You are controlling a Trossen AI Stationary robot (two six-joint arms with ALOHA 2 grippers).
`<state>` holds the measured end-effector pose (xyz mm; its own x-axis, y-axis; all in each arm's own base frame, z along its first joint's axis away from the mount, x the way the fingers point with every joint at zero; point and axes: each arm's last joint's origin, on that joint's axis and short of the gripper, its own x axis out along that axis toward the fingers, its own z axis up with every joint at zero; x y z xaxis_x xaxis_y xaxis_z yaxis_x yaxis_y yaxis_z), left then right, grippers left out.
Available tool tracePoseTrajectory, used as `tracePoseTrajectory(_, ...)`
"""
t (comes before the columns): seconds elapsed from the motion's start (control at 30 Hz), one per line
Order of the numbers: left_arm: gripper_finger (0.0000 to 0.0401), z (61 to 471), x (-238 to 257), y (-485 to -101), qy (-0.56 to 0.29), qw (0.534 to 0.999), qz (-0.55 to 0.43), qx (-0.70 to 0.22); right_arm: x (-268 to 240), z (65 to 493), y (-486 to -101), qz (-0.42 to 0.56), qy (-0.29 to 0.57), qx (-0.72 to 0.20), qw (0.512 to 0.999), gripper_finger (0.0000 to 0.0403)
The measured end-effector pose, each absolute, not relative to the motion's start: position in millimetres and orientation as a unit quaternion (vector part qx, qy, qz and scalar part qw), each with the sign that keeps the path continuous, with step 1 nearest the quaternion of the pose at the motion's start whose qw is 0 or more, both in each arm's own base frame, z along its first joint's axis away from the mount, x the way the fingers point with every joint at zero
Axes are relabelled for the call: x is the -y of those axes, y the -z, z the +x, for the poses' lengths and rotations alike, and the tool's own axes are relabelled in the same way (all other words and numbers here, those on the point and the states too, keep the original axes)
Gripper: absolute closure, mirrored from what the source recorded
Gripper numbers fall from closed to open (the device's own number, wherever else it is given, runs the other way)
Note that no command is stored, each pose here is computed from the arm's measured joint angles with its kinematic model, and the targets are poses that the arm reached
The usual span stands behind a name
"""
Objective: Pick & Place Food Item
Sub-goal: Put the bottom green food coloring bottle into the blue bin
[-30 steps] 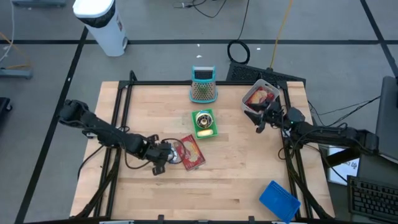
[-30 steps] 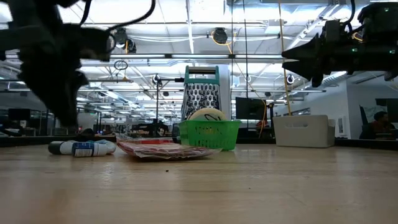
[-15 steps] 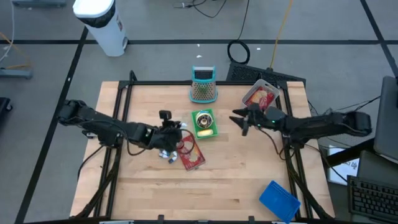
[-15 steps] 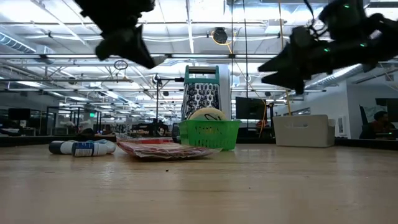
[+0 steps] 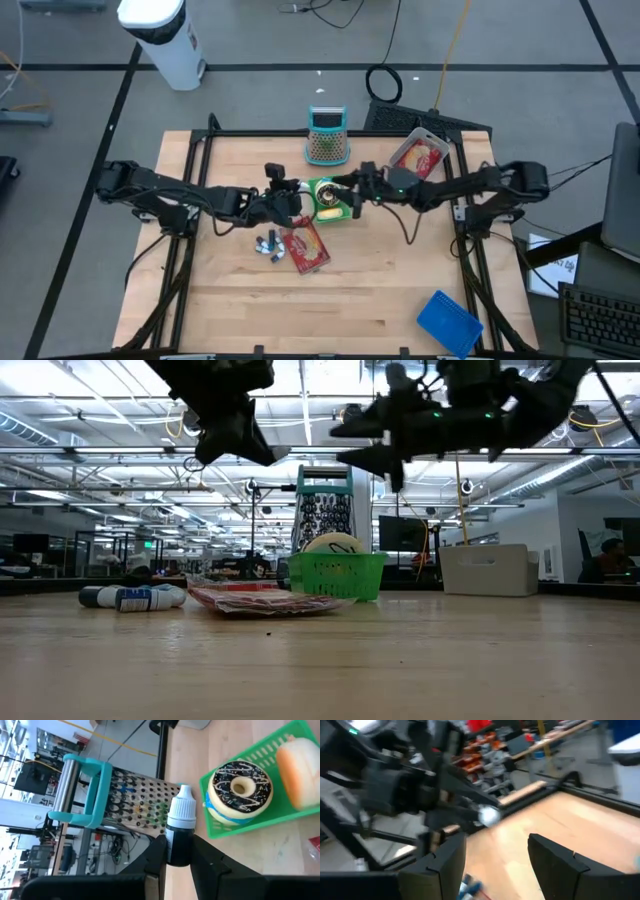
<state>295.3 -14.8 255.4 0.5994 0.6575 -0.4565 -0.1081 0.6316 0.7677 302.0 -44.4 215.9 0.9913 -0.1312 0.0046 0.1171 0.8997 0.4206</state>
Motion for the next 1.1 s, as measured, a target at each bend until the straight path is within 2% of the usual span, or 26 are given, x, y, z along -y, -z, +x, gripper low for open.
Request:
tracePoseTrajectory(0.4,0.0336,295.5,16.5,-255.6,-0.23,0.821,0.36,-0.379,51.9,357.4,-210.4,0.241,0.044,0.009,0.97,0.0202)
tracePoseTrajectory(0.53,0.0336,296.5,16.9,-253.9,-0.224,0.824,0.356,-0.381,51.3,367.3,-211.2,0.251,0.009,0.003,0.968,0.0202)
tracePoseTrajectory(0.8,0.0336,296.9,17.4,-253.5,-0.218,0.827,0.352,-0.379,52.1,373.1,-213.3,0.252,0.006,0.008,0.968,0.0203)
tracePoseTrajectory(1.1,0.0336,296.8,17.4,-253.2,-0.216,0.827,0.353,-0.381,52.1,373.0,-210.6,0.251,0.01,-0.008,0.968,0.0255)
